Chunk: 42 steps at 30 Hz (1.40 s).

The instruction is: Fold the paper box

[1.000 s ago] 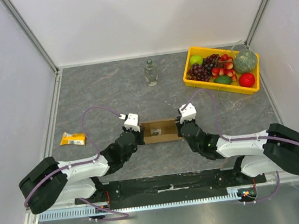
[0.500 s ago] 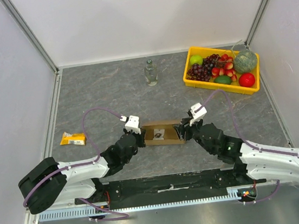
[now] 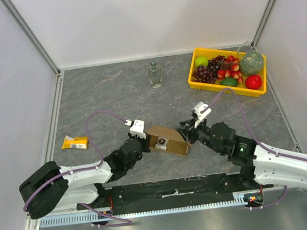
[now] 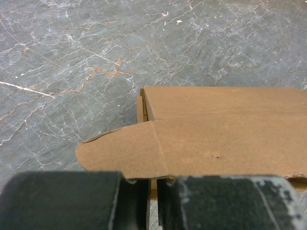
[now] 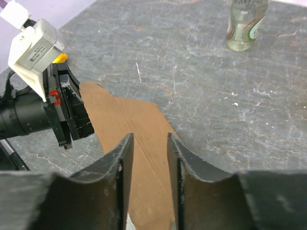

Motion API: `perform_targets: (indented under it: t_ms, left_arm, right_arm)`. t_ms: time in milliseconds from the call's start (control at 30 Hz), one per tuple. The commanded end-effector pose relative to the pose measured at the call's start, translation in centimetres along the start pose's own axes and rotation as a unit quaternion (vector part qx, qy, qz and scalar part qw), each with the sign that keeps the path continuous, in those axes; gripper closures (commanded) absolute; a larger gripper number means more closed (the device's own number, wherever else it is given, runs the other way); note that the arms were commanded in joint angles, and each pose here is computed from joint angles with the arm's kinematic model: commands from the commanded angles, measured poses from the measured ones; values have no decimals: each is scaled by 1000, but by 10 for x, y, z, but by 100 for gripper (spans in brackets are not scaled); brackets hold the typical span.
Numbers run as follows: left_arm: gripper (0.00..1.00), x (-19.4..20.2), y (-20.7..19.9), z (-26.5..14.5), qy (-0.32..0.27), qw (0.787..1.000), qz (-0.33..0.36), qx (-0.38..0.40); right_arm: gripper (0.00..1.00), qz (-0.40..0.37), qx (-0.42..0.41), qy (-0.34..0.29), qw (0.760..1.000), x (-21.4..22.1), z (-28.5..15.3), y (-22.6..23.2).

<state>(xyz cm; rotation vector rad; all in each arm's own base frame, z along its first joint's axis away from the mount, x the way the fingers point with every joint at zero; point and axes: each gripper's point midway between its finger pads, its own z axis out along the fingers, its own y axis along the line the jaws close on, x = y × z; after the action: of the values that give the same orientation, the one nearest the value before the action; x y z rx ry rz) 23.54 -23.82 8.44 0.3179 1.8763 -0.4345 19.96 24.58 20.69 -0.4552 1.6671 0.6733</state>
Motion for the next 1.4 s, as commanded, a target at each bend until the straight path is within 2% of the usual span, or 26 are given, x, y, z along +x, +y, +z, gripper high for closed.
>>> perform_targets:
  t_ms: [0,200,367,767,800,867,1100,1367]
  left_arm:
    - [90,-1,-1,-2,-9,1000,-12,-4]
    - [87,10,1,-10,-2,1000,-19,2]
    - [81,13,2,-14,0,1000,-26,4]
    - [61,19,-8,-29,16,997,-52,47]
    - [51,21,-8,-32,20,997,-56,53]
    - [45,24,-16,-38,27,994,-64,79]
    - [35,33,-32,-58,81,984,-94,127]
    - [33,53,-50,-85,193,959,-130,159]
  right_arm:
    - [64,-6,12,27,1000,-7,21,8]
    - [74,14,22,52,998,10,46,13]
    - [74,26,2,74,997,28,61,24]
    - [74,30,-15,100,994,49,84,37]
    - [74,30,-16,102,994,51,85,37]
    - [74,29,-16,106,994,55,86,37]
    - [74,30,-16,112,993,60,90,38]
    - [74,20,-15,123,992,66,94,38]
